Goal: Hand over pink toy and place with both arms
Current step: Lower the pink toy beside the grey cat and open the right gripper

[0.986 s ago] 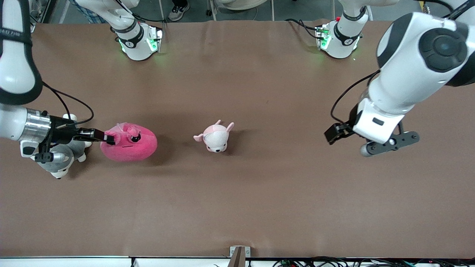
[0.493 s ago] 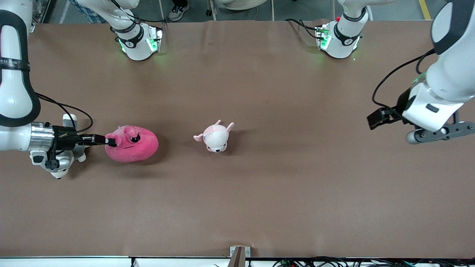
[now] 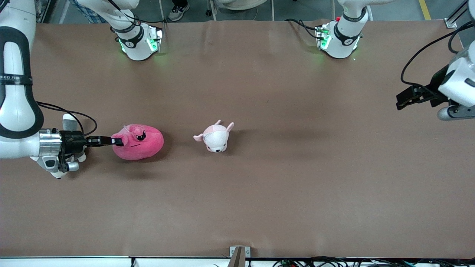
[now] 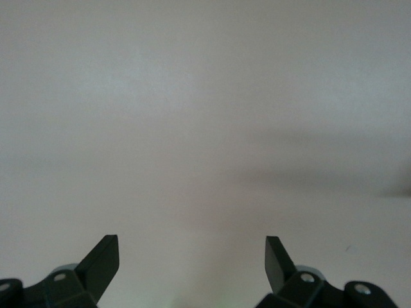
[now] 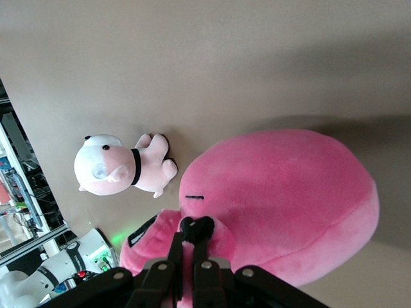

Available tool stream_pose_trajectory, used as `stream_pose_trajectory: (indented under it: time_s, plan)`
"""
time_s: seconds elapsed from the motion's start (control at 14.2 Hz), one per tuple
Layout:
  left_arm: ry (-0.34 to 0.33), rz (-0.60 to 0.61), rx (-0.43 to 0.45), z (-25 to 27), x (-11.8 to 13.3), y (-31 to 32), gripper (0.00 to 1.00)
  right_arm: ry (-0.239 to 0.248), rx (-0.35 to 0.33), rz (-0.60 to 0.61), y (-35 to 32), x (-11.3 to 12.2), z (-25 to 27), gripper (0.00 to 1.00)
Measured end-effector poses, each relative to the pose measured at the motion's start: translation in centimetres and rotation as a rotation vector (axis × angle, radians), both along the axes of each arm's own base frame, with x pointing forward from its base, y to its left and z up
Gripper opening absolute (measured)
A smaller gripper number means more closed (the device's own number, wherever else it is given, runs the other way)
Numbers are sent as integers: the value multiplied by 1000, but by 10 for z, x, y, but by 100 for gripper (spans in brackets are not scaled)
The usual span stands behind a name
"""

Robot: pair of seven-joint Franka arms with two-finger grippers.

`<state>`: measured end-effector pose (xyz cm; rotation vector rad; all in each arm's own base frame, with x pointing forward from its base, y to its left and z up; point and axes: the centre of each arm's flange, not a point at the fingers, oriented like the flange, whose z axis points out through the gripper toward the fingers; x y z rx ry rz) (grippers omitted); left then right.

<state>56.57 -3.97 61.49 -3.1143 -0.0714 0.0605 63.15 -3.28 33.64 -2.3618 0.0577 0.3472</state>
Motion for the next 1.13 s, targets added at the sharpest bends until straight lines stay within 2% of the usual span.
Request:
stream_pose_trajectory:
  time_s: [0.7,0.99,1.13]
  plan:
    - [-33,-32,-27,1,-3,-8,100,37,61,-19,3,3,-35,9]
    - [-43,-31,-38,2,-2,-9,100,33,68,-6,2,2,-44,9]
    - [-43,-31,-38,2,-2,-9,100,43,68,-12,-1,2,-49,22]
